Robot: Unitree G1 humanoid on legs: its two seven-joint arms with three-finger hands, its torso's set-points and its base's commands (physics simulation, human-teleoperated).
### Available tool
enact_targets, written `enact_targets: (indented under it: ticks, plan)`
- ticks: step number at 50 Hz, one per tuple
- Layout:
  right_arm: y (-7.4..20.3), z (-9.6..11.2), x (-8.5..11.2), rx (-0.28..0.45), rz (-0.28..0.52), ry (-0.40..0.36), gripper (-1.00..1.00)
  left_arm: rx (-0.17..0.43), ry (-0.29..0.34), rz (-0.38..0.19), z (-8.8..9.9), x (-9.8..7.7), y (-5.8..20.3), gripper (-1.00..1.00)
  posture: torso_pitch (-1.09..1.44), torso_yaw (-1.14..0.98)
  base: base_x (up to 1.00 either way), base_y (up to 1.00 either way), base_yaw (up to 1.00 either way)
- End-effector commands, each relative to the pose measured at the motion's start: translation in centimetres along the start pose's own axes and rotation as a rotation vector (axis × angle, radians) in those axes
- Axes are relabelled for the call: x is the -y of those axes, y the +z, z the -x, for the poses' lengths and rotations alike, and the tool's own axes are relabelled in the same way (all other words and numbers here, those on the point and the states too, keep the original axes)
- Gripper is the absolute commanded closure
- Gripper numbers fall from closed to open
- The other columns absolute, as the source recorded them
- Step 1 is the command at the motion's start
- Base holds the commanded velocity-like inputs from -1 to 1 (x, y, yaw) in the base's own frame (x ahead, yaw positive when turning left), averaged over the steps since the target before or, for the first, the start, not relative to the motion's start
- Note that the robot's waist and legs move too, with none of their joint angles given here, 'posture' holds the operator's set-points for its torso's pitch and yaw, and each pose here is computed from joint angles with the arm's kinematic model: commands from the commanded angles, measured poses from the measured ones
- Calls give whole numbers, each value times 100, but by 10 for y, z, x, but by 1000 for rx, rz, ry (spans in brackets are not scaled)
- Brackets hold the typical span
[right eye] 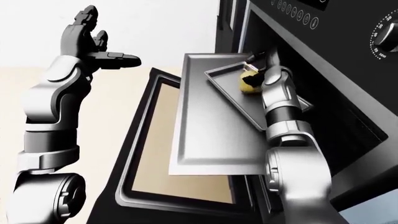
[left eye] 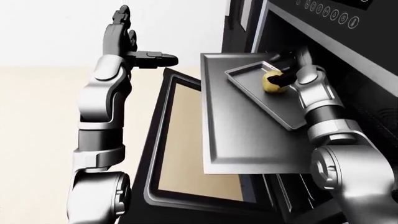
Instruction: Place the potato on the top rack of the oven.
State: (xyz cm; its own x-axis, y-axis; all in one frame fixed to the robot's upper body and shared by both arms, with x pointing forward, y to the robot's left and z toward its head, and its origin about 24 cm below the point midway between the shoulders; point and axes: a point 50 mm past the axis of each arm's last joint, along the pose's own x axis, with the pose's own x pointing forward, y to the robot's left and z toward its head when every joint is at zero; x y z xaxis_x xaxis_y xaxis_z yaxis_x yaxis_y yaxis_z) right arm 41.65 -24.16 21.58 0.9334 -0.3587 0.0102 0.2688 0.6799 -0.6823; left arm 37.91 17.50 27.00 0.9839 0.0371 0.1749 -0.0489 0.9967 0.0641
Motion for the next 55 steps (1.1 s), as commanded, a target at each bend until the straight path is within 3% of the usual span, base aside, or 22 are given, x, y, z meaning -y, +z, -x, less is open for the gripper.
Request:
enact_targets:
  ticks: [1,3,4,11,12,13,24,32,47,55]
  plan:
    - [21,0,20,76,-13,-71,-1,107,7,1,2,-2,26,-100,0,0,0,0,0]
    - [20,0,19,76,-15,-70,-15,108,8,0,2,-2,27,-100,0,0,0,0,0]
    - [20,0,19,76,-15,-70,-42,108,7,0,2,-2,27,-100,0,0,0,0,0]
    - [20,0,19,76,-15,-72,-52,108,6,1,1,-1,26,-100,0,0,0,0,0]
    - [20,0,18,77,-16,-69,-86,107,5,0,1,-1,26,-100,0,0,0,0,0]
    - [21,0,19,77,-18,-67,-100,107,5,1,1,-1,25,-100,0,0,0,0,0]
    - [42,3,30,119,-53,-56,-100,111,4,-4,-3,0,31,-100,0,0,0,0,0]
    - [70,12,29,138,-221,42,-100,111,8,-12,-6,-1,33,-100,0,0,0,0,0]
    - [130,47,19,276,-376,182,-100,113,33,-39,-7,-11,39,-100,0,0,0,0,0]
    - [149,64,17,346,-388,218,-100,150,71,-45,-6,-17,41,-100,0,0,0,0,0]
